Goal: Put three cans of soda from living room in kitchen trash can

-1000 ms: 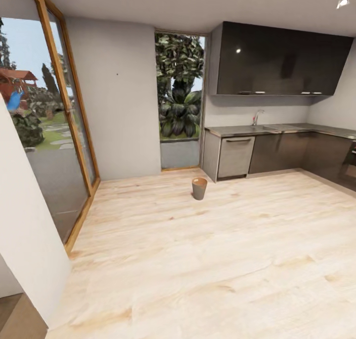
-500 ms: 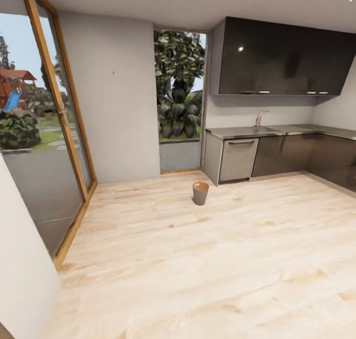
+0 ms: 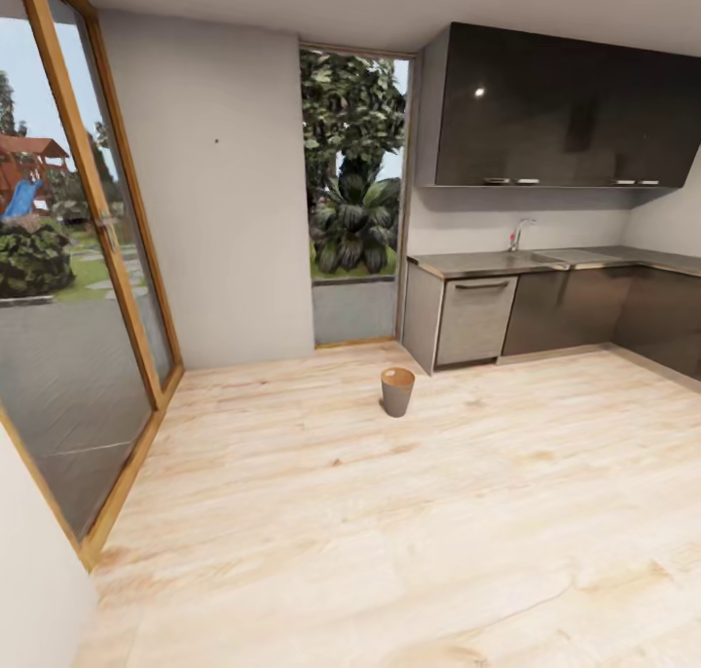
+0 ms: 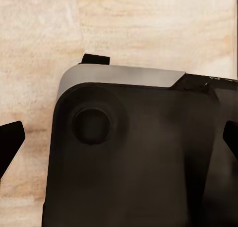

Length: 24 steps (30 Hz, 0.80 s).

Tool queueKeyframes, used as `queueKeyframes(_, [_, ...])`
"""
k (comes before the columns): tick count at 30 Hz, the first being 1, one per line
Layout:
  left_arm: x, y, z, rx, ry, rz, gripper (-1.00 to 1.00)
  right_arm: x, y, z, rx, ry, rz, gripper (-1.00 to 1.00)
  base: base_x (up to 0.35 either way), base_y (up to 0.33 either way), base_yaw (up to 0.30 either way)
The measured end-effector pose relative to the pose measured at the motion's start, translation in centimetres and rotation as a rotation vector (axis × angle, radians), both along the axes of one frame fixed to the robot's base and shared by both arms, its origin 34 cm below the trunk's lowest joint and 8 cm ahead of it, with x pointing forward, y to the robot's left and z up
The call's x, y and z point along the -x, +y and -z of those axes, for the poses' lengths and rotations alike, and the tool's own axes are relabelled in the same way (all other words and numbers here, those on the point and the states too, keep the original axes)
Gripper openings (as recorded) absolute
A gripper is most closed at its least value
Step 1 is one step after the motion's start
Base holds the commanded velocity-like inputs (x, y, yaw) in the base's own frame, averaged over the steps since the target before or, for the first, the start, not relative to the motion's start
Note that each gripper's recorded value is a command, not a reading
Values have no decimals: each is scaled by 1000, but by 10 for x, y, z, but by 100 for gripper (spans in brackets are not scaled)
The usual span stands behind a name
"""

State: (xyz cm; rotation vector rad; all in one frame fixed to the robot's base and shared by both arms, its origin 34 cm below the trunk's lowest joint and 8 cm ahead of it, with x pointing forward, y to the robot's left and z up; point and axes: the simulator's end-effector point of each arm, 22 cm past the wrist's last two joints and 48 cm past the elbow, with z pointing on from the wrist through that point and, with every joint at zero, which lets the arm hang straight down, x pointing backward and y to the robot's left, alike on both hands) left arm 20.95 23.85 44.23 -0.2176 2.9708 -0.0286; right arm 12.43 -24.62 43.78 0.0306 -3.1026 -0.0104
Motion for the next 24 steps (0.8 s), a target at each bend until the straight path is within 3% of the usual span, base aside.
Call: queueKeyframes(24, [0, 0, 0, 0, 0, 0, 100, 0, 1, 0, -1, -1, 0, 100, 338, 0, 0])
